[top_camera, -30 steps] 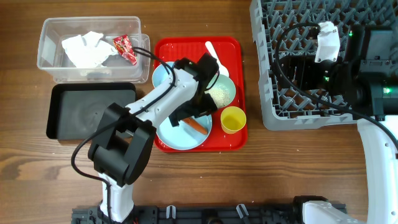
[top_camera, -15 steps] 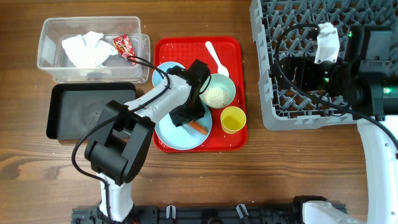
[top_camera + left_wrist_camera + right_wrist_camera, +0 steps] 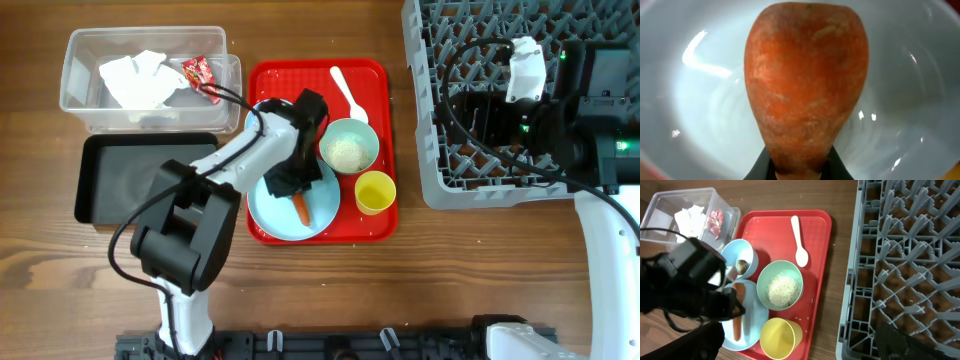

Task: Sort waste into correct bins and load items into the dishwasher rack
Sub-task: 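Carry the carrot with the left gripper and release it on the black tray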

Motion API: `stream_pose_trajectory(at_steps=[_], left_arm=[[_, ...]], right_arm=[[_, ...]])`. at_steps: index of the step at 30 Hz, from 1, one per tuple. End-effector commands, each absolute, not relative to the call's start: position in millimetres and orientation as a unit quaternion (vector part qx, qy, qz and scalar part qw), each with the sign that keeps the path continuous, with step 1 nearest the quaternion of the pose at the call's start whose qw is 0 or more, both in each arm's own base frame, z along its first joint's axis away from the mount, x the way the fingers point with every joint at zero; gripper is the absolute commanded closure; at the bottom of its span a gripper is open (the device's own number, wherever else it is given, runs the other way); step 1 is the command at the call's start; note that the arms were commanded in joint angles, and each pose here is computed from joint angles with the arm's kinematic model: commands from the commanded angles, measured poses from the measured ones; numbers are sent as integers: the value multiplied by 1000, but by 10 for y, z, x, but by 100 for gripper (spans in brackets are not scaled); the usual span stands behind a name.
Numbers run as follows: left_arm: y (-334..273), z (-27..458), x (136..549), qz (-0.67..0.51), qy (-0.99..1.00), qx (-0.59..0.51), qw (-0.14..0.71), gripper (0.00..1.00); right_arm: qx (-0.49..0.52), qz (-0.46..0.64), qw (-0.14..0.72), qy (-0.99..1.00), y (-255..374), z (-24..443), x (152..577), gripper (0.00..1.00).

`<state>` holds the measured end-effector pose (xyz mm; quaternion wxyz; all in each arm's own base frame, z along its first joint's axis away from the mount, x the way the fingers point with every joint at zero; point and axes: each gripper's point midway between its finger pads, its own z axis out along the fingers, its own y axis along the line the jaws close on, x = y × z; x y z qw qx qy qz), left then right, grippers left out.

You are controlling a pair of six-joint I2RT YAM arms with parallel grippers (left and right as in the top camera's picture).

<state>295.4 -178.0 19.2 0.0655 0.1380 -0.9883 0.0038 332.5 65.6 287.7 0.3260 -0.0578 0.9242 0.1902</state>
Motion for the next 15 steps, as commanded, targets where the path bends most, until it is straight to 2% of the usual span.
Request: stream_pose_trajectory(at_steps=[1, 8, 15], left_arm=[[-1821, 892, 3211, 51, -995, 90, -3, 95], [-1231, 1707, 3202, 38, -987, 139, -68, 94], [-431, 1905, 3060, -13, -969, 236, -69, 94]], right_arm=[[-64, 191, 330, 922, 658, 2904, 3358, 0], [-64, 191, 330, 922, 658, 2905, 3359, 0], [-65, 191, 331, 922, 657, 2909, 3364, 0]])
